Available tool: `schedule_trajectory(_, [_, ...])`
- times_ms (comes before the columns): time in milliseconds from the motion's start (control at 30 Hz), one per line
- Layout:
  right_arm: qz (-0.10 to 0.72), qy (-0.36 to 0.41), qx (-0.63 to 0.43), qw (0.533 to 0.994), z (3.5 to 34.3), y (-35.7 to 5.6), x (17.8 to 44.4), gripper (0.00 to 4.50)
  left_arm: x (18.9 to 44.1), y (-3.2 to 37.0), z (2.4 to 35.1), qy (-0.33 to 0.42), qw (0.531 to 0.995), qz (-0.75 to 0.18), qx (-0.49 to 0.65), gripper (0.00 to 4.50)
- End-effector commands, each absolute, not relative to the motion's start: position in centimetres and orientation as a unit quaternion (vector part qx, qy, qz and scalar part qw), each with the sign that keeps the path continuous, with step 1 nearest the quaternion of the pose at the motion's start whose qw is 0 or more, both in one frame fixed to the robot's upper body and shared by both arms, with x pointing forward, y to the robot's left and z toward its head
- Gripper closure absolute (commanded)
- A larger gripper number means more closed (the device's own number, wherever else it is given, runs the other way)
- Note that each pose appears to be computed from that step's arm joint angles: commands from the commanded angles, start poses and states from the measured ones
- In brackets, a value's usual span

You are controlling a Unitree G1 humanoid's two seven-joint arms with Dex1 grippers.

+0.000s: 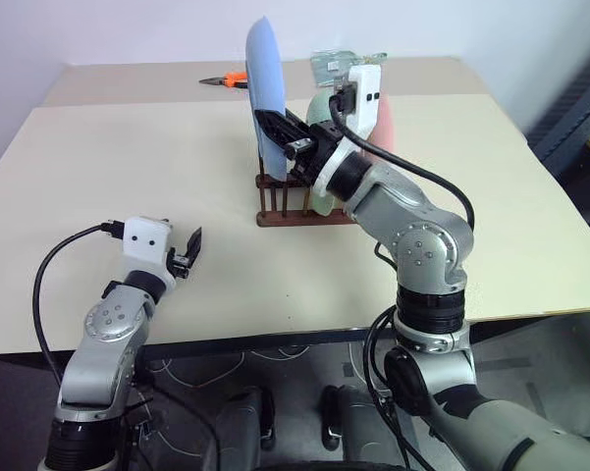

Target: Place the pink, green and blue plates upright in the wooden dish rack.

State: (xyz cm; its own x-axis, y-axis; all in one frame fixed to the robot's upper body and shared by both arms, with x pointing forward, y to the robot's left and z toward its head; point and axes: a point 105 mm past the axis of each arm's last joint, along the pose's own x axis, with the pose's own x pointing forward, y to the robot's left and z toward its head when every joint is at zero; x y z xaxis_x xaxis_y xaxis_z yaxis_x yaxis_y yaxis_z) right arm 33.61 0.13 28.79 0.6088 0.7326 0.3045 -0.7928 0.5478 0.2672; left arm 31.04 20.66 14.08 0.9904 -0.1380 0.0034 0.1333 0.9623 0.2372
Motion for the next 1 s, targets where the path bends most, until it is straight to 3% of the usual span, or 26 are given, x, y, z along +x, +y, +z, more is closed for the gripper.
schedule_trajectory(33, [0.447, -0.088, 0.219, 0.863, 30.0, 0.3, 32.6, 4.50, 30.8, 20.3, 15.1, -0.034, 0.988, -0.074, 0.128, 1.48])
schedule_trajectory(567, [0.394, -0.025, 0.242, 0.886, 28.8, -0.1, 35.4, 4.50, 30.7, 19.8, 15.2, -0.038, 0.988, -0.080, 0.125, 1.48])
schedule_trajectory(667, [0.393, -0.024, 0.233, 0.889, 28.7, -0.1, 35.6, 3.54, 30.6, 19.6, 15.2, -0.039, 0.988, -0.081, 0.125, 1.42])
schedule_trajectory(800, [0.405, -0.084, 0.112, 0.903, 29.7, 0.3, 35.0, 1.48, 30.5, 19.5, 15.1, -0.038, 0.989, -0.082, 0.121, 1.42])
schedule_trajectory(833, [0.406, -0.108, 0.058, 0.906, 29.9, 0.3, 34.7, 0.99, 30.5, 19.3, 15.1, -0.039, 0.989, -0.088, 0.115, 1.17])
schedule_trajectory(933, [0.417, -0.186, -0.146, 0.878, 29.6, -0.3, 33.3, 0.96, 30.5, 19.0, 15.3, -0.039, 0.987, -0.097, 0.119, 0.22])
schedule_trajectory(1000, [0.426, -0.195, -0.191, 0.863, 29.3, -1.2, 32.8, 0.96, 30.6, 19.1, 15.3, -0.038, 0.988, -0.095, 0.119, 0.04])
